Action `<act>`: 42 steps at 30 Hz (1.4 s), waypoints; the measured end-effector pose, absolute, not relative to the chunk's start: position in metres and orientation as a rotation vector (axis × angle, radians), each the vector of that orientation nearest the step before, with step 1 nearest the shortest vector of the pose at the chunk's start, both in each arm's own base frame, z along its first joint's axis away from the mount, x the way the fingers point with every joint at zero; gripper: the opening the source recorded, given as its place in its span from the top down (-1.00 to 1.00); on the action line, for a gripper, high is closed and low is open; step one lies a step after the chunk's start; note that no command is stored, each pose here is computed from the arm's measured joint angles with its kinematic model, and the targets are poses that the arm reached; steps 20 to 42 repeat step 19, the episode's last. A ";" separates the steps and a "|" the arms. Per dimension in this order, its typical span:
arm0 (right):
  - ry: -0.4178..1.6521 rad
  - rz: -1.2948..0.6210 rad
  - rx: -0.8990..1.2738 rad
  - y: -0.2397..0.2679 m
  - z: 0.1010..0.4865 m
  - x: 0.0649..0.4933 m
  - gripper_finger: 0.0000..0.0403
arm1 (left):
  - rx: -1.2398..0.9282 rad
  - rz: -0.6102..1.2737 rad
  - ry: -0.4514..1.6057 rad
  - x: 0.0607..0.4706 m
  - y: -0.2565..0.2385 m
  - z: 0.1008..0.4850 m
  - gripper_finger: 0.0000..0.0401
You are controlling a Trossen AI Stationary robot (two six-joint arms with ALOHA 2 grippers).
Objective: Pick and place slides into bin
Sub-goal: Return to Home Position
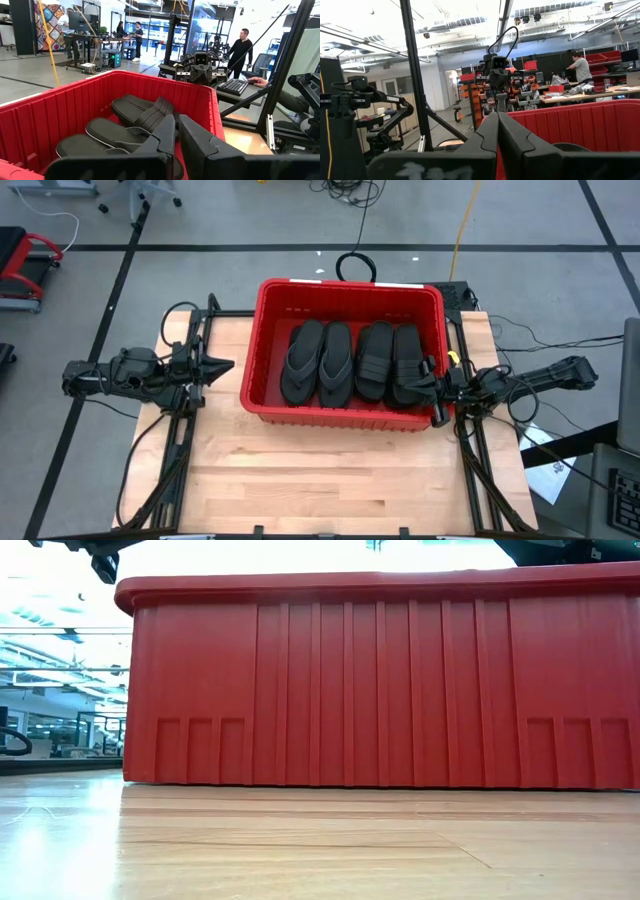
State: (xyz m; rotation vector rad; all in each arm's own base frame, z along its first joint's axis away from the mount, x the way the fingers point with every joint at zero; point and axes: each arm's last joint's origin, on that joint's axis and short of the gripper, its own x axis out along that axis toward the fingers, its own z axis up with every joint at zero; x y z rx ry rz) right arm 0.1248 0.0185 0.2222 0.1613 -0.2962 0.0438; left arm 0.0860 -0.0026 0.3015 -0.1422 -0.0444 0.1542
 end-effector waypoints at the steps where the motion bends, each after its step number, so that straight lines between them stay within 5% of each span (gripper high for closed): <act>1: -0.297 0.044 0.161 0.019 0.222 0.125 1.00 | -0.142 0.154 -0.044 0.086 -0.003 0.301 0.91; 42: -0.297 0.044 0.161 0.019 0.222 0.125 1.00 | -0.142 0.154 -0.045 0.086 -0.003 0.302 0.87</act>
